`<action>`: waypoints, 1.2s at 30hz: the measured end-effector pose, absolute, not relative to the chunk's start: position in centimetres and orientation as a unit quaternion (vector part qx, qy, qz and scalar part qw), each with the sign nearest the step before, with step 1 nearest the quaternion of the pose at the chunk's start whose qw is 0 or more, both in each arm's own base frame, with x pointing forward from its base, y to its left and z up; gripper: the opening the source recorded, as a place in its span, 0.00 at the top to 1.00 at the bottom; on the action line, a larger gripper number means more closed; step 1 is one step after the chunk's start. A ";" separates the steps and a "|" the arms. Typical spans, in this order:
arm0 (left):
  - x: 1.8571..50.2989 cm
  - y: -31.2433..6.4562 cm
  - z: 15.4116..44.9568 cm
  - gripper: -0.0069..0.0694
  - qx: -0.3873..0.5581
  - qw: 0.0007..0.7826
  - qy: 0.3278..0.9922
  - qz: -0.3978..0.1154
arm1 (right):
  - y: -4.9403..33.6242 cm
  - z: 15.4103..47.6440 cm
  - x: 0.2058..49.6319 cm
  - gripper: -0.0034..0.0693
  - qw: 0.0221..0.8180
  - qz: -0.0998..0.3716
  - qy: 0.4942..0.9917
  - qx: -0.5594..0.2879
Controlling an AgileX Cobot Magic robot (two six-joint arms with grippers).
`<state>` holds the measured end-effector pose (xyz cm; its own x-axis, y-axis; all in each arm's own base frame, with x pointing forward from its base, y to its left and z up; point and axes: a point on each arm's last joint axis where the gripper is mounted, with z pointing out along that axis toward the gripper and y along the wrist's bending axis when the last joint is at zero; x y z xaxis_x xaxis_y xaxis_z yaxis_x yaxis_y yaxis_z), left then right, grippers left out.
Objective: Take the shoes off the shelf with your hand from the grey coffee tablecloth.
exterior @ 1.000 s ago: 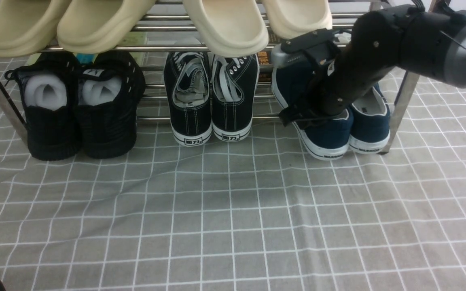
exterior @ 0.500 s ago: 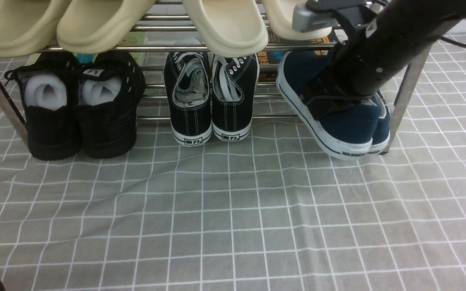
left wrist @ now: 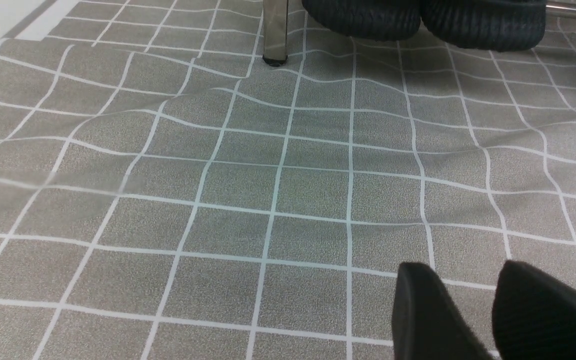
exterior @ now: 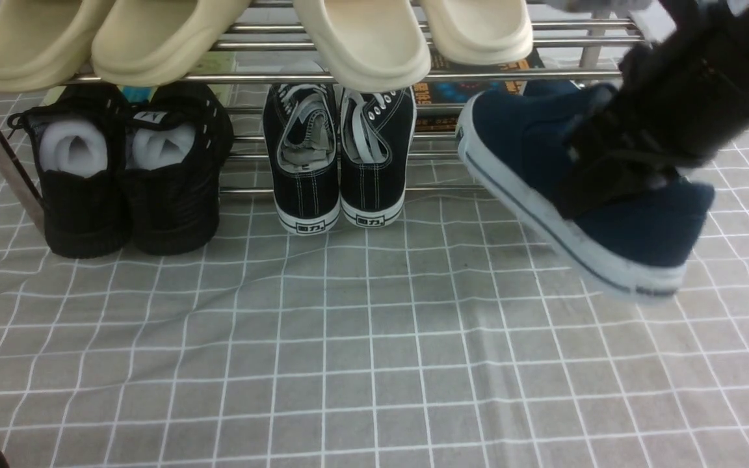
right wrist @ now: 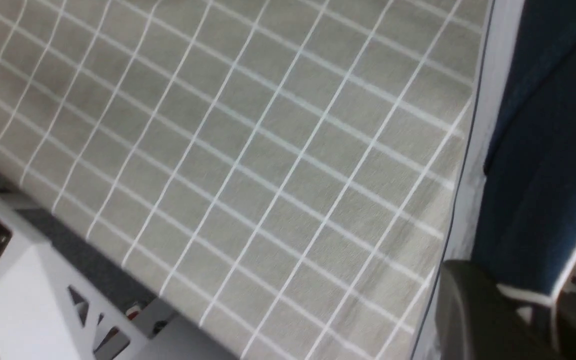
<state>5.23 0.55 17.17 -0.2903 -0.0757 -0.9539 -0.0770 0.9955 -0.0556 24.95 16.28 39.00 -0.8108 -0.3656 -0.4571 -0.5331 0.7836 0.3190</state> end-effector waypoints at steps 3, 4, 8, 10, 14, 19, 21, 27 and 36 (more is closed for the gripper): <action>5.2 0.5 17.2 0.60 -0.048 0.594 0.803 0.001 | 17.7 37.0 22.4 0.91 0.161 0.227 0.928 -0.247; 5.2 0.5 17.2 0.60 -0.048 0.594 0.803 0.001 | 18.1 36.3 21.8 0.91 0.152 0.223 0.930 -0.248; 5.2 0.5 17.2 0.60 -0.048 0.594 0.803 0.001 | 20.0 33.6 20.7 0.91 0.144 0.197 0.939 -0.243; 5.2 0.5 17.2 0.60 -0.048 0.594 0.803 0.001 | 20.5 33.0 20.9 0.91 0.149 0.185 0.942 -0.235; 5.2 0.5 17.2 0.60 -0.048 0.594 0.803 0.001 | 21.4 31.3 22.3 0.91 0.167 0.160 0.950 -0.210; 5.2 0.5 17.2 0.60 -0.048 0.594 0.803 0.001 | 22.2 29.3 24.0 0.91 0.178 0.134 0.957 -0.185; 5.2 0.5 17.2 0.60 -0.048 0.594 0.803 0.001 | 22.7 28.0 24.8 0.91 0.178 0.127 0.959 -0.180; 5.2 0.6 17.2 0.60 -0.047 0.594 0.803 0.002 | 23.9 25.7 26.2 0.90 0.182 0.128 0.959 -0.177; 5.2 0.6 17.2 0.60 -0.046 0.594 0.803 0.004 | 25.0 23.1 27.4 0.76 0.180 0.128 0.960 -0.171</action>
